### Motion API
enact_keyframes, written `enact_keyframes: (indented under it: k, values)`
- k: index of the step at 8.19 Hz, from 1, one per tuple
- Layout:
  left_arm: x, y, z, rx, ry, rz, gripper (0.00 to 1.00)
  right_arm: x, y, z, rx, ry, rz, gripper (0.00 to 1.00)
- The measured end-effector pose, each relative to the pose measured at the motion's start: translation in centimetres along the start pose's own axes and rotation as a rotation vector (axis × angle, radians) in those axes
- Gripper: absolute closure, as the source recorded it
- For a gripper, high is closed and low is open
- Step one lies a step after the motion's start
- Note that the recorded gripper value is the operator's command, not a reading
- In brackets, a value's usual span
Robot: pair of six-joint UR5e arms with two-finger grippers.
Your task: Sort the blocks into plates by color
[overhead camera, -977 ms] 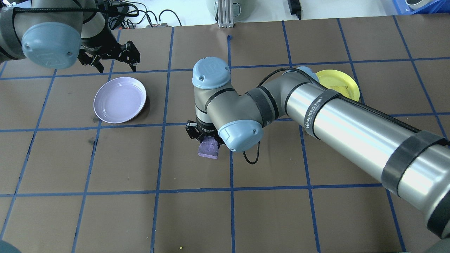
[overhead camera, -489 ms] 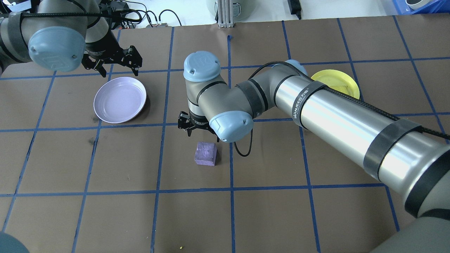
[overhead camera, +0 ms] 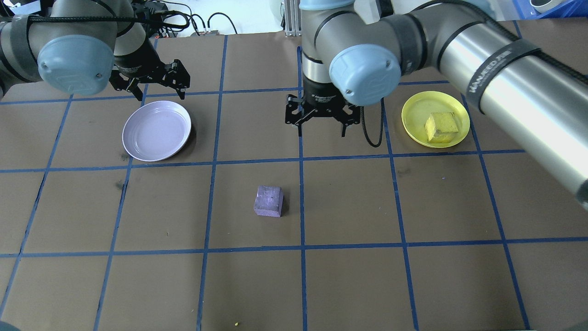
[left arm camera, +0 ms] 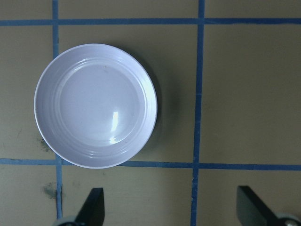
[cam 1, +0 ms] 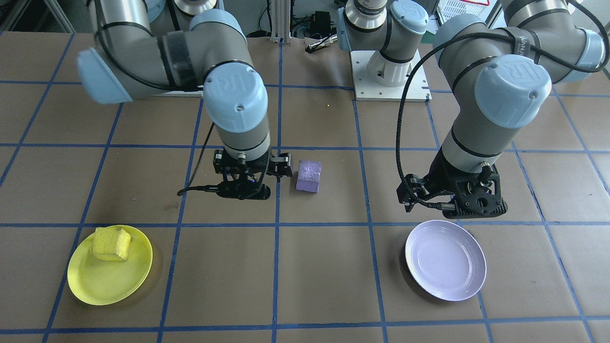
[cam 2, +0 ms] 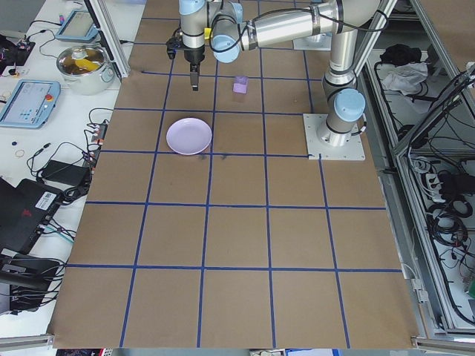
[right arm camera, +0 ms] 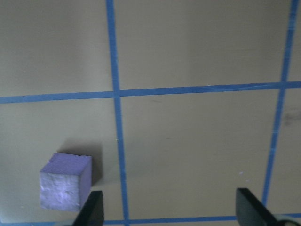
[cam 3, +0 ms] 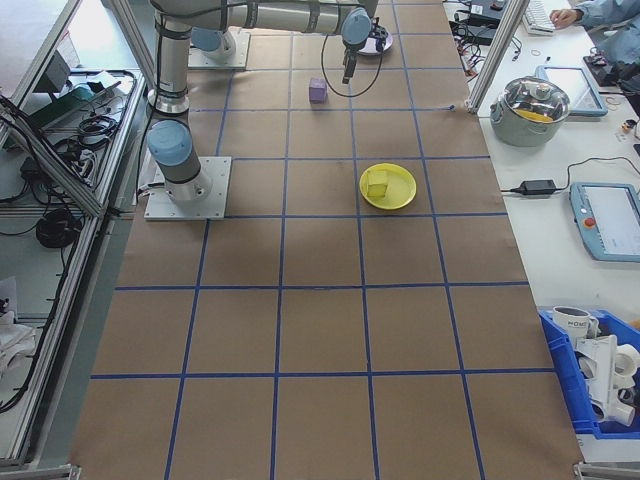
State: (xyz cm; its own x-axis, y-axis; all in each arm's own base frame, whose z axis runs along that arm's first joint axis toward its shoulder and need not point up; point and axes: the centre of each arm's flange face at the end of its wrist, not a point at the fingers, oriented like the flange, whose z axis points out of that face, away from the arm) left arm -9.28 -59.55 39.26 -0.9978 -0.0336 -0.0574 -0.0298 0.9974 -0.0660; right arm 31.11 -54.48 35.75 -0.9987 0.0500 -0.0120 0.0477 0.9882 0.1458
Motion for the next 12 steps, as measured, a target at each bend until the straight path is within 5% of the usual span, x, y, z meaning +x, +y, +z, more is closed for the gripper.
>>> enact_keyframes:
  k: [2, 5, 9, 12]
  values:
    - [4.3, 1.8, 1.1, -0.028, 0.030, 0.052, 0.00, 7.6, 2.0, -6.9, -0.004, 0.011, -0.057, 0.00]
    - [11.4, 6.2, 4.0, -0.101, 0.059, 0.144, 0.00, 11.5, 8.9, -14.7, 0.082, 0.054, -0.074, 0.00]
    - [16.9, 10.7, 8.8, -0.216, 0.089, 0.184, 0.00, 12.1, 9.7, -15.4, 0.095, 0.066, -0.070, 0.00]
    - [18.0, 13.8, 11.8, -0.277, 0.075, 0.210, 0.00, 12.2, 8.9, -12.9, 0.060, 0.072, -0.062, 0.00]
